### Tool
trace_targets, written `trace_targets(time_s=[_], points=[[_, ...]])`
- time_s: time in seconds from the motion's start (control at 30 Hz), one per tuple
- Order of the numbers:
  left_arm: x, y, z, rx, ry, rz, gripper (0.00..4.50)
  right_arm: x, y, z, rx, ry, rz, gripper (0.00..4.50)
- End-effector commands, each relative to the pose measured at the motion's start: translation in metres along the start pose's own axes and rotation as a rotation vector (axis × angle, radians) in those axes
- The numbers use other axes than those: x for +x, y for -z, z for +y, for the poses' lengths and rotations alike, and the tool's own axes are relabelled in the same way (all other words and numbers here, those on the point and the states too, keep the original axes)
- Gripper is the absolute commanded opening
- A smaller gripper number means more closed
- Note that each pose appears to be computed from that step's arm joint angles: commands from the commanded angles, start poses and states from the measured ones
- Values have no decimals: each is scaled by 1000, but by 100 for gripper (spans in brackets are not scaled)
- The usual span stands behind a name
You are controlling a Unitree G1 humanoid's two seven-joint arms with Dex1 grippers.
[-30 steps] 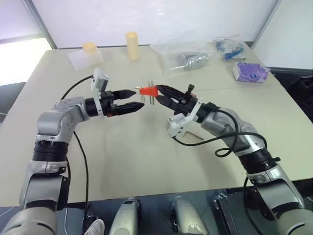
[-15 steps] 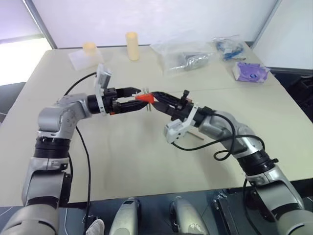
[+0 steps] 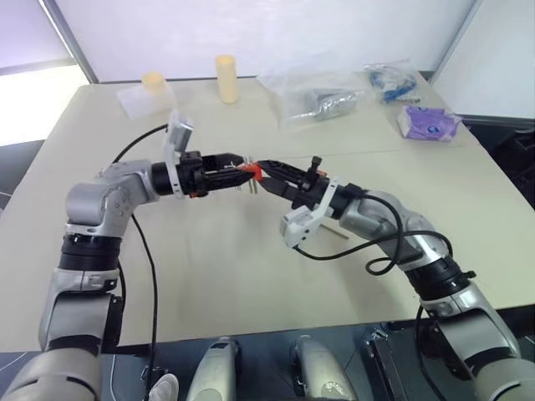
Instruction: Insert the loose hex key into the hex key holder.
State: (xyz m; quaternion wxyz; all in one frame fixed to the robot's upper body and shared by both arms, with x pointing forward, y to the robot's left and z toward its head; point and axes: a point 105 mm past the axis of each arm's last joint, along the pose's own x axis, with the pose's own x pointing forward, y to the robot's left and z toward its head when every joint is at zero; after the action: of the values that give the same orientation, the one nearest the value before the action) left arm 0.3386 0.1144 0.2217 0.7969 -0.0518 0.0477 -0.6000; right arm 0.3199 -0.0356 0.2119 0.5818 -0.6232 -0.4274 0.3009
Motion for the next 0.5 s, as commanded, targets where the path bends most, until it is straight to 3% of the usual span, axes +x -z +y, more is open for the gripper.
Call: trace_targets(time_s=[0.03, 0.1, 0.17, 0.2, 0.5], points=[[-3, -3, -6, 44, 17, 22, 241, -1, 1, -14, -13, 39, -8, 105], [-4, -2, -7, 44, 19, 23, 154, -1, 1, -14, -12, 38, -8, 105], [-4, -1, -7, 45, 19, 24, 36, -1, 2, -14, -10, 38, -6, 105], [-4, -1, -7, 46, 18, 24, 2, -1, 3, -14, -11, 38, -5, 105], [-3, -4, -7, 51, 14, -1, 2, -1, 2, -15, -6, 35, -6, 105]])
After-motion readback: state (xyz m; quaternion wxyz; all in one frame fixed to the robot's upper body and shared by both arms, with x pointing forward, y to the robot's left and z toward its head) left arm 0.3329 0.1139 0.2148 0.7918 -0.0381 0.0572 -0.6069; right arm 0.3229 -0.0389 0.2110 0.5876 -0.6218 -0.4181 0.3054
